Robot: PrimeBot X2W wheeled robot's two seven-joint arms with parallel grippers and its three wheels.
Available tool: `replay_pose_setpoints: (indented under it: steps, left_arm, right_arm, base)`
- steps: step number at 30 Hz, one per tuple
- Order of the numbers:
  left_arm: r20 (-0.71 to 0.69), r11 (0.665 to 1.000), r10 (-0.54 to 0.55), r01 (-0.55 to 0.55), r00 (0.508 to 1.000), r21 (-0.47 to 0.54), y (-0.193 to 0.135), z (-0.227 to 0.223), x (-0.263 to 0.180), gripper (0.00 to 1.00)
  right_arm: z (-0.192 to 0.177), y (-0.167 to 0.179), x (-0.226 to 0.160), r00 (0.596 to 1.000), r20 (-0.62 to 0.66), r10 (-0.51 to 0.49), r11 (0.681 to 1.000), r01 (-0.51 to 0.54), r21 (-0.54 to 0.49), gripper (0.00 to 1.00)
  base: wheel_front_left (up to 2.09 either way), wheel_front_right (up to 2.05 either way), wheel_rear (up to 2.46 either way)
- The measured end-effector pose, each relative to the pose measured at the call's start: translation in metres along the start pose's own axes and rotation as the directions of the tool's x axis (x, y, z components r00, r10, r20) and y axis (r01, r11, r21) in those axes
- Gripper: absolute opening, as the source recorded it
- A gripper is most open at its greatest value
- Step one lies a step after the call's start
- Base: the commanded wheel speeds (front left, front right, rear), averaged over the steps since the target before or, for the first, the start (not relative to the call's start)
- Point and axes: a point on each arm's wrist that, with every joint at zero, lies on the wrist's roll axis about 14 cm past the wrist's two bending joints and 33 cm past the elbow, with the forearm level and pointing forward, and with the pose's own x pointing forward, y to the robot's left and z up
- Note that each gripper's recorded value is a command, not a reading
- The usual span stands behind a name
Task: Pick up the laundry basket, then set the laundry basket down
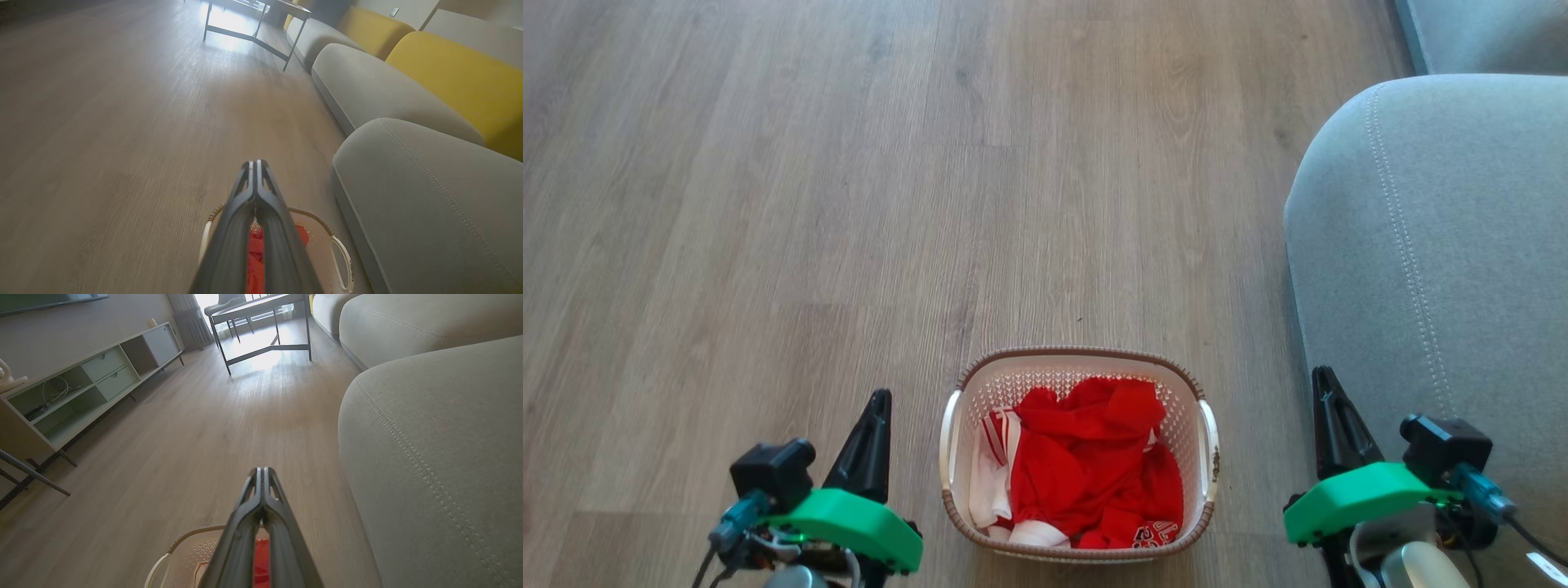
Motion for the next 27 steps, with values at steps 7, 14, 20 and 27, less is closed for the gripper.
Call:
replay_pose_setpoints:
  steps: [7,14,20,27]
  left_arm:
    - [-0.004,0.998,0.016,-0.016,1.0,-0.068,0.003,0.0,0.0,0.0]
    - [-0.011,0.987,0.043,-0.044,0.999,-0.156,0.009,0.001,0.001,0.0]
    - [-0.015,0.975,0.06,-0.061,0.998,-0.214,0.012,0.001,0.002,0.0]
    - [-0.022,0.957,0.07,-0.074,0.997,-0.28,0.015,0.001,0.003,0.0]
  right_arm:
    - [0.0,-0.005,-0.002,1.0,-0.002,-0.027,0.997,0.027,0.072,0.0]
    - [0.001,-0.013,-0.004,0.998,-0.006,-0.062,0.985,0.062,0.159,0.0]
    - [0.003,-0.019,-0.005,0.996,-0.006,-0.088,0.972,0.088,0.217,0.0]
    - [0.003,-0.026,-0.007,0.993,-0.014,-0.115,0.952,0.115,0.283,0.0]
  base:
    - [0.0,0.0,0.0]
    - [0.0,0.0,0.0]
    - [0.0,0.0,0.0]
    - [0.0,0.0,0.0]
